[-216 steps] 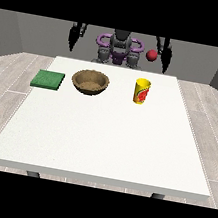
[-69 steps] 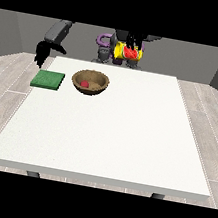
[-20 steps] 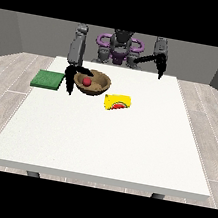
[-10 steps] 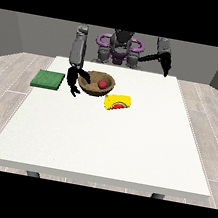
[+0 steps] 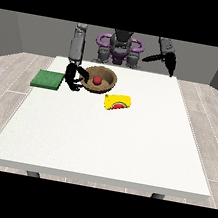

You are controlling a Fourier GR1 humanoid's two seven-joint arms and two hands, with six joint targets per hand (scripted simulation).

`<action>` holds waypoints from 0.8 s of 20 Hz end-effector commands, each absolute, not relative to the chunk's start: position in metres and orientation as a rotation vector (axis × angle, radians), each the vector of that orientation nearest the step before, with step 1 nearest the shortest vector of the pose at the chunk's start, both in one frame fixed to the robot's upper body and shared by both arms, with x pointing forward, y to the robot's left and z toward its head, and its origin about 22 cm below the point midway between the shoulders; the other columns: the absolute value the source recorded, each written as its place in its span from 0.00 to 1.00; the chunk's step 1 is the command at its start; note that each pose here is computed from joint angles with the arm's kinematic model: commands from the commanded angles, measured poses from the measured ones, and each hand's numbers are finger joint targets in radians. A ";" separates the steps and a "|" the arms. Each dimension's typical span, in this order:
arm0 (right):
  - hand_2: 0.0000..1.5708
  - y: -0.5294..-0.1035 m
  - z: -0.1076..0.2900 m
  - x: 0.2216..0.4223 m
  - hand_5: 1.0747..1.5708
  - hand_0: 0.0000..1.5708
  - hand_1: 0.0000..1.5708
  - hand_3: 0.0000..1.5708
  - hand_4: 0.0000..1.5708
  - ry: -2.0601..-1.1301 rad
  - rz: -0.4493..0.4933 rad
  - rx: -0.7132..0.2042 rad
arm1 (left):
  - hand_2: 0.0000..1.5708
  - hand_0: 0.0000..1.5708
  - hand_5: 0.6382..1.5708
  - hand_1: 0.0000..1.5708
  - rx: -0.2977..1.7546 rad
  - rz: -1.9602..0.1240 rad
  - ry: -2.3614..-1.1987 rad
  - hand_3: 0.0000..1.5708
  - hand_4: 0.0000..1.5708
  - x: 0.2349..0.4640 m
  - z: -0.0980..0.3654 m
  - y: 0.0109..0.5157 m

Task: Pick the cup and pour the ball into the bowl, then pick the bowl and place it on the pad

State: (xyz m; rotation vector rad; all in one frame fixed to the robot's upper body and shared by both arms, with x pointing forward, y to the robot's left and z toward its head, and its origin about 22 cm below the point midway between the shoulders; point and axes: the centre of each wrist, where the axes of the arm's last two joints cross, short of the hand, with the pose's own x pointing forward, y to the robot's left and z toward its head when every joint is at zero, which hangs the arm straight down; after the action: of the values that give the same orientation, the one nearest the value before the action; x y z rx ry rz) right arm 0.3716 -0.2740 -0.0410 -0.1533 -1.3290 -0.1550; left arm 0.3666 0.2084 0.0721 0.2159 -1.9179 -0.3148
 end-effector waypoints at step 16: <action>1.00 -0.371 0.028 0.378 0.97 1.00 1.00 1.00 0.68 -1.260 -0.194 -0.092 | 0.00 0.00 1.00 0.00 0.317 -0.245 -1.859 0.00 0.00 0.359 0.041 0.252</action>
State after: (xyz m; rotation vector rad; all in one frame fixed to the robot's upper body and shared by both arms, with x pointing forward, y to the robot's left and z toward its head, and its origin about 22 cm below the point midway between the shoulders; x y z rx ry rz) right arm 0.3837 -0.3470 0.0192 -0.1130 -1.2502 -0.1821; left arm 0.3608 0.2531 0.0466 0.3009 -1.8472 -0.2414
